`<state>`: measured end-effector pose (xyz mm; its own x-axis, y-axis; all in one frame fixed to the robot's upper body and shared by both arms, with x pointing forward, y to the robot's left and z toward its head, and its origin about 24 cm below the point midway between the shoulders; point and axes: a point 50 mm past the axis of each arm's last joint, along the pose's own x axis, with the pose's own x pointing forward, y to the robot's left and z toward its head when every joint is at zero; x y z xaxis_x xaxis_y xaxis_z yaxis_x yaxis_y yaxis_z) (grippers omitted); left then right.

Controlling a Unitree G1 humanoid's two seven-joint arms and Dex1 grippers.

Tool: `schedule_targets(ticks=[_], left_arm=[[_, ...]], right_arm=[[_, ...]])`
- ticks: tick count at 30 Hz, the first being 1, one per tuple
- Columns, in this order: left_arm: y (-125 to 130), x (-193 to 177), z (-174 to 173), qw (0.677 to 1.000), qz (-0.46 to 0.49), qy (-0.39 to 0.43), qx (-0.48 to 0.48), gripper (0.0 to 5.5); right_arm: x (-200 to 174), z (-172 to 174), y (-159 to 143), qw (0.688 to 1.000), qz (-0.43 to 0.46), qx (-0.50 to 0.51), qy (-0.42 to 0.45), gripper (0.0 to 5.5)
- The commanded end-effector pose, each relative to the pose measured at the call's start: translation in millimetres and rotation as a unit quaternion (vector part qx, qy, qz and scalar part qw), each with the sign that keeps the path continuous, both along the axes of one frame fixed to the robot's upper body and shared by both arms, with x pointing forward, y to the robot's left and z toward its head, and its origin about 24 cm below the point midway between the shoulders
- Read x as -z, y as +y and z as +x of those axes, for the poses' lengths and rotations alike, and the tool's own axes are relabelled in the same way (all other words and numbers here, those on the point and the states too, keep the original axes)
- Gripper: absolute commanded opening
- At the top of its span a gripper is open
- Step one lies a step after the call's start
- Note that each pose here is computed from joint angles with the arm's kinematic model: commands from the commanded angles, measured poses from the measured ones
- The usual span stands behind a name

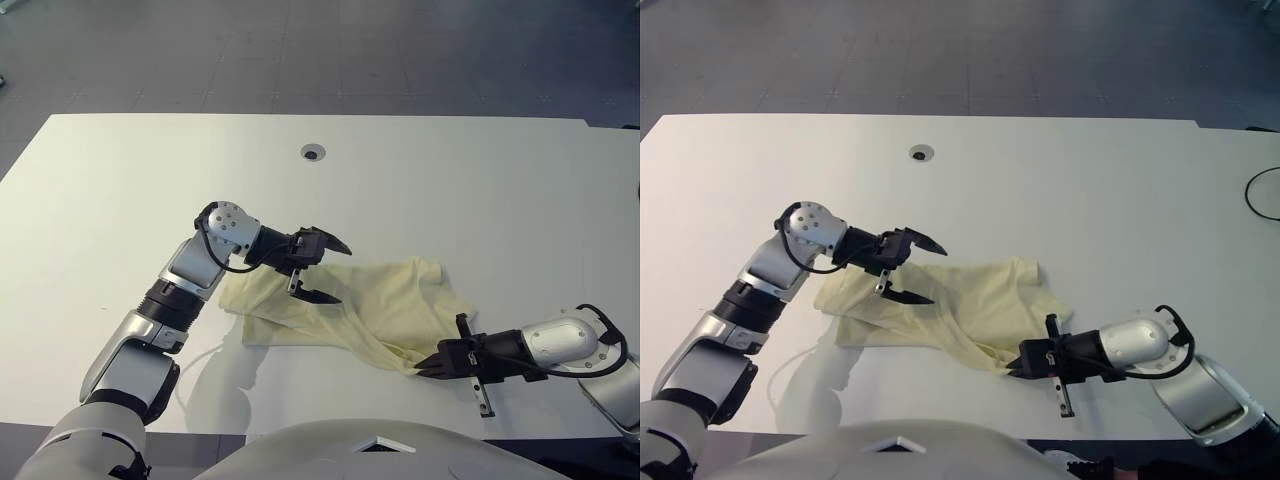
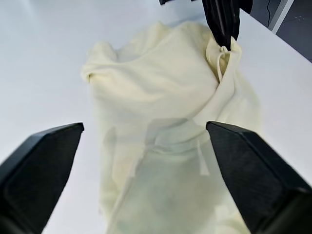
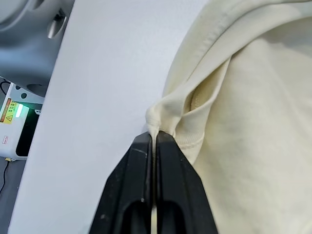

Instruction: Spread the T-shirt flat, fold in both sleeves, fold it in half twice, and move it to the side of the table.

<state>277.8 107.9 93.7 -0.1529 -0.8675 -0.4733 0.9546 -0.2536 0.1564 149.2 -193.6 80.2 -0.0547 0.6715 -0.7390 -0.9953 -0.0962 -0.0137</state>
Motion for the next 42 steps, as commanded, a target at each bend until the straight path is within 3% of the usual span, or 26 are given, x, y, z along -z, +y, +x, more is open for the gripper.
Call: schedule_targets(ticks=[1,14,24,30,38,42], left_arm=[[6,4,3,1.000,0.031,0.002,0.005,3.89],[-11,27,5,0.999,0.041,0.001,0.009,1.61],[8,29,4,0.996,0.090,0.002,0.012,0.02],[19,13,8,0.996,0.090,-0.021,0.005,0.00],[13,-6,12,0.999,0.028,-0.040,-0.018,0.00],[22,-25,11,0.998,0.001,-0.062,-0.031,0.00]], right_arm=[[1,5,1,1.000,-0.004,0.002,-0.011,0.00],[1,5,1,1.000,-0.004,0.011,-0.013,0.00],[2,8,-1,1.000,-0.006,0.021,-0.016,0.00],[5,9,-2,0.999,-0.006,0.029,-0.015,0.00],[6,12,-3,0.999,-0.007,0.036,-0.017,0.00],[-5,21,-4,0.998,0.017,0.053,-0.035,0.00]])
